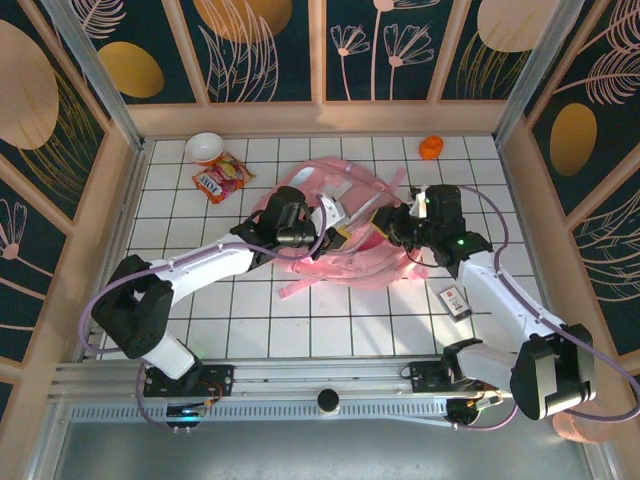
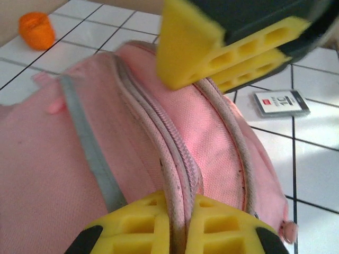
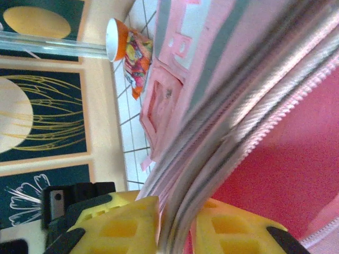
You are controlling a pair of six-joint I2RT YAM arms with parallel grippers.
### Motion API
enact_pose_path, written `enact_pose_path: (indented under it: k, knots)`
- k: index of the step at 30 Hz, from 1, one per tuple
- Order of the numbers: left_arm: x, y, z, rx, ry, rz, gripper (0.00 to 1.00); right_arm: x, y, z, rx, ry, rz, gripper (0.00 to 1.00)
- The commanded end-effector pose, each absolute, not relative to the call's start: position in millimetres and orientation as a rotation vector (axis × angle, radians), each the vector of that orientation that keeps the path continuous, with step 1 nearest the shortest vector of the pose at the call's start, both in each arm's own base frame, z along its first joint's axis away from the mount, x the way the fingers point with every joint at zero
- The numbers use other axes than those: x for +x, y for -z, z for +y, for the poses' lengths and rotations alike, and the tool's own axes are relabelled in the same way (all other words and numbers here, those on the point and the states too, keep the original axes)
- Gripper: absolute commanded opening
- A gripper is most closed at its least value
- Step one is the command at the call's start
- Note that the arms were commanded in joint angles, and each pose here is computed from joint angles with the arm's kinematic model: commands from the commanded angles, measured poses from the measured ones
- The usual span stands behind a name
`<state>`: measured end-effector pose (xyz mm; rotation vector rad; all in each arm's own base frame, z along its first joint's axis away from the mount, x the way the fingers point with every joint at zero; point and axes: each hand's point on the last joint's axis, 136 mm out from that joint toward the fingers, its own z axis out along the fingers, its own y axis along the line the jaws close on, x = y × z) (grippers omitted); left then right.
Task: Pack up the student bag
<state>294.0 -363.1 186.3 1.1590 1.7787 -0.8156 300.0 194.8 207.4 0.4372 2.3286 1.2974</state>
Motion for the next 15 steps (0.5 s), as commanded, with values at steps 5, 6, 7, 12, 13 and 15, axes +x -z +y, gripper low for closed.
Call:
enact_pose_path:
  k: [5,6,7,12,13,15]
  knots:
    - [318,-213,-339,0.766,0.838,1.929,0.0,298,-230,173,0.357,-1.084,2.308,0.33]
    - [318,-215,-339,0.745,0.848,1.926,0.0,296,-229,170,0.352,-1.052,2.318,0.33]
    - [319,-217,-337,0.725,0.85,1.927,0.0,294,-228,167,0.351,-1.021,2.332,0.33]
    - [322,-217,-334,0.698,0.826,1.944,0.0,269,-217,172,0.223,-0.838,2.426,0.32]
    - [322,-217,-334,0.702,0.825,1.945,0.0,263,-215,176,0.192,-0.818,2.44,0.32]
    - [320,-217,-336,0.727,0.83,1.944,0.0,253,-207,186,0.141,-0.783,2.47,0.32]
